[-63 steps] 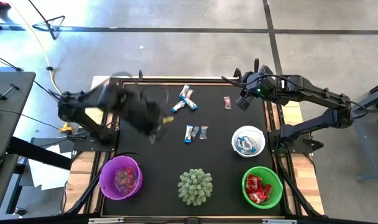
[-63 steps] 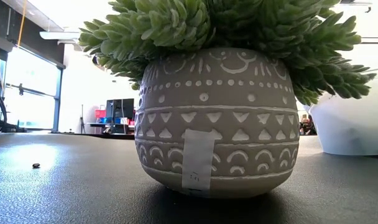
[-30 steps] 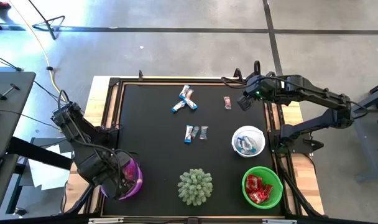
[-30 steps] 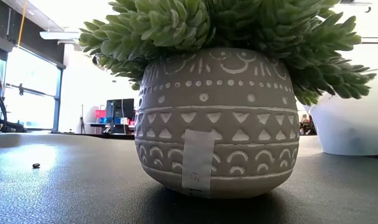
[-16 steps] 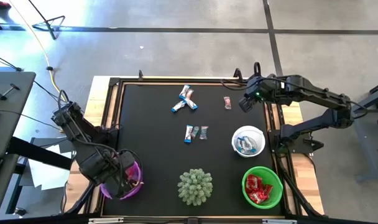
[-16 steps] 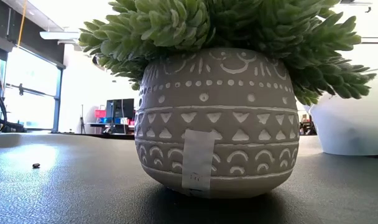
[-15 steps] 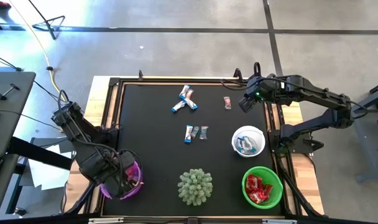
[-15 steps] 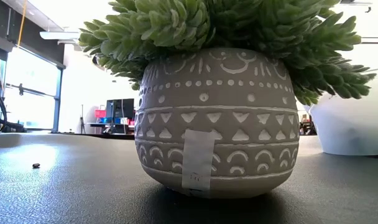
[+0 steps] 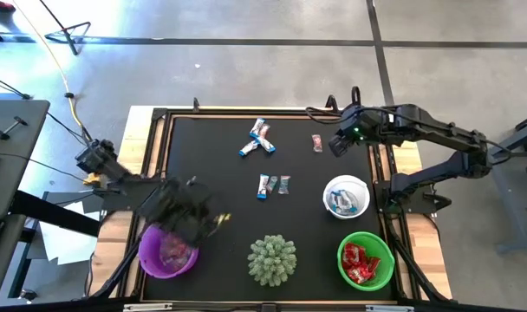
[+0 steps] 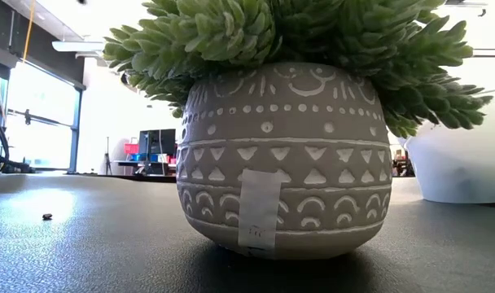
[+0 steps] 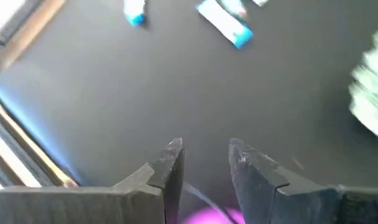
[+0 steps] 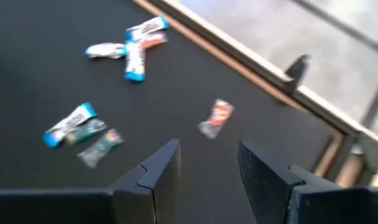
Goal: Sort candy
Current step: Put the transparent candy wrapper into the purple bucket
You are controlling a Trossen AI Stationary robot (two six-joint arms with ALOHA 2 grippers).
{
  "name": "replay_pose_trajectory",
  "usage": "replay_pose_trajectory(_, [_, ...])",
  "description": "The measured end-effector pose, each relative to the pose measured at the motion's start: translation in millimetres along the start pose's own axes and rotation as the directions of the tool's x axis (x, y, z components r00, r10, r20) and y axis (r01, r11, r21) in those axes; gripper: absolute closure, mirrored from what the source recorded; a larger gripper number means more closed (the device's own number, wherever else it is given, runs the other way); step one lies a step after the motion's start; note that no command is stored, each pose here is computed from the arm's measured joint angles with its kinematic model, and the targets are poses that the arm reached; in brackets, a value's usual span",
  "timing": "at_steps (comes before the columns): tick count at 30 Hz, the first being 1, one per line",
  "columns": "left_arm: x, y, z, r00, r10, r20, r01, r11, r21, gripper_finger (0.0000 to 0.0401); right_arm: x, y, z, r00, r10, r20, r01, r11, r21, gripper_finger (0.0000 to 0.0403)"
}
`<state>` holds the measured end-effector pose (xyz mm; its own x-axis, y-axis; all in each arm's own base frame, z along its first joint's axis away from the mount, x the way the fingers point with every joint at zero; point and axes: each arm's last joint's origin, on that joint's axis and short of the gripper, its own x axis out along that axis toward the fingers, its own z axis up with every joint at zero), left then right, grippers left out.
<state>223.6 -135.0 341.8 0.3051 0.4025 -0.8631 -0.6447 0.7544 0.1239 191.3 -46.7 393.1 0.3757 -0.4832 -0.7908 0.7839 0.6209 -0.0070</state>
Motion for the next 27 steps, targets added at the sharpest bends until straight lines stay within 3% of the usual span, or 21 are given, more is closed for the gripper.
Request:
replay_pose_trajectory(5, [31.1,20.2,50.8,0.998,0.061,-0.001,-0.061,0.998,0.024,0.0288,17.5,14.9,8.3,0.999,0.029,-0.02,-0.029,0.999,-0.033,0.0246])
replay_pose_trajectory(12, [45.9,22.5,94.5,0.987,-0.08,0.14,0.067,0.993,0.097,0.0288,68.3,48.7,17.8,0.994,0.014,-0.11,-0.04,0.971,-0.234,0.0246])
replay_pose_trajectory(16, [45.4,24.9,102.7,0.978,-0.111,0.179,0.093,0.99,0.103,0.0288,96.3,71.1,21.3,0.975,0.13,-0.18,-0.185,0.923,-0.337,0.0246])
replay_pose_trajectory(20, [39.8,32.2,104.7,0.972,-0.116,0.202,0.102,0.992,0.08,0.0288,120.5,82.7,20.3,0.951,0.169,-0.258,-0.271,0.856,-0.44,0.0246])
replay_pose_trajectory(27, [10.5,63.7,110.1,0.93,-0.097,0.355,0.13,0.989,-0.069,0.0288,173.9,99.6,26.3,0.896,0.3,-0.329,-0.433,0.759,-0.486,0.0246])
